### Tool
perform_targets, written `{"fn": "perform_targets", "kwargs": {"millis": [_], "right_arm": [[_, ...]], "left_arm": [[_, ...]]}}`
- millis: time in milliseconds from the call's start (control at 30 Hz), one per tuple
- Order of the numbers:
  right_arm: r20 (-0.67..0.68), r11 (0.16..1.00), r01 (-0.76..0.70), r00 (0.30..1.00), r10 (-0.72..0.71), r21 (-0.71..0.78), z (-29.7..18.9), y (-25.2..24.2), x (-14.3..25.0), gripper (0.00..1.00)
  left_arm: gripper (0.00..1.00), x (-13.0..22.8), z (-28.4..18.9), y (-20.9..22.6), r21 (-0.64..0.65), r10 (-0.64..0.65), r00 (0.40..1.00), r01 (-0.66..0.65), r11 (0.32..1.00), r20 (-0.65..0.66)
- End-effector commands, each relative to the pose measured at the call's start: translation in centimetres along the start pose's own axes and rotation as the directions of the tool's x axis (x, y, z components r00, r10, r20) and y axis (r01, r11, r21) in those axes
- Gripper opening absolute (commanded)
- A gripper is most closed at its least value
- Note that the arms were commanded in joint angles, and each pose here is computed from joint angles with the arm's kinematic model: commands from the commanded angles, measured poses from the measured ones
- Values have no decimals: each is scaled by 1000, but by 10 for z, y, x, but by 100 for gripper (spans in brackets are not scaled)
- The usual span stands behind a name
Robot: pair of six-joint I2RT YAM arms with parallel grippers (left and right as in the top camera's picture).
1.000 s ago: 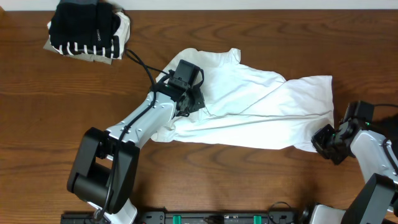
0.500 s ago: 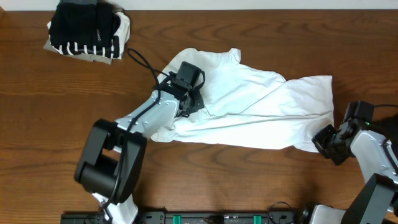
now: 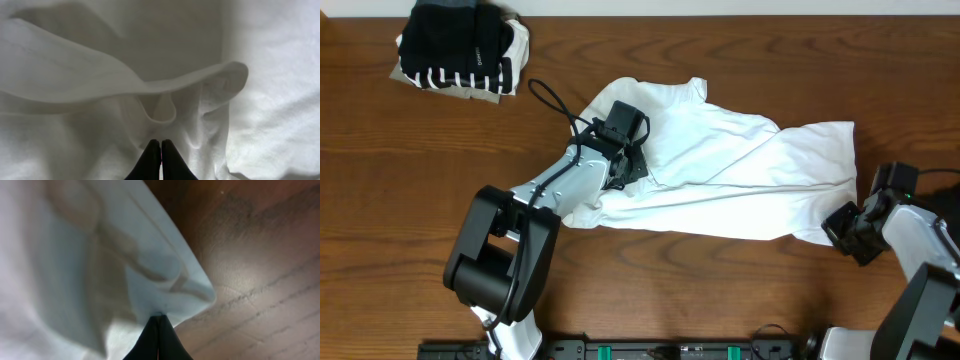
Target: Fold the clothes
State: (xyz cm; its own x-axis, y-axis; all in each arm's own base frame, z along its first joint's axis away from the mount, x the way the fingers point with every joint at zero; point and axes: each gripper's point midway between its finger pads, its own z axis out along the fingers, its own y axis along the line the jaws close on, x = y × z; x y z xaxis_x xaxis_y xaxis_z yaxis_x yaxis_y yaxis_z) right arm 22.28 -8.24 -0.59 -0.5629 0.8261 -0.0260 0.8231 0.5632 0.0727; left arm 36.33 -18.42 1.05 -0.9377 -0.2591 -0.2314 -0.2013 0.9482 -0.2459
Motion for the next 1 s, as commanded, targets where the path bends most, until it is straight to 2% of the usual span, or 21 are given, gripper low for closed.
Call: {"fn": "perform_targets", "kwargs": {"millis": [0,200,500,567,833,967], "right_arm": [[-10,998,-45,999,45,44,8,-13,-2,1],[12,990,-102,995,101,97,8,-34,-10,1],[30,973,-206,979,204,101,6,-63,-25,2],[32,967,-232,973,230,102,6,-70,-27,2],[58,938,-333,942,329,95,0,-92,-41,2],[72,931,-354,935,349,86,-5,-95,-49,2]], "left_arm": [[7,-3,0,4,-18,-2,1000,2,1000,12],[8,-3,0,4,-18,-2,1000,3,1000,12],[9,-11,0,13,-24,-35,999,35,999,20],[13,-13,0,16,-26,-41,999,41,999,21],[13,-18,-1,20,-25,-55,998,56,998,32],[13,-26,-1,29,-34,-113,992,115,993,49]]}}
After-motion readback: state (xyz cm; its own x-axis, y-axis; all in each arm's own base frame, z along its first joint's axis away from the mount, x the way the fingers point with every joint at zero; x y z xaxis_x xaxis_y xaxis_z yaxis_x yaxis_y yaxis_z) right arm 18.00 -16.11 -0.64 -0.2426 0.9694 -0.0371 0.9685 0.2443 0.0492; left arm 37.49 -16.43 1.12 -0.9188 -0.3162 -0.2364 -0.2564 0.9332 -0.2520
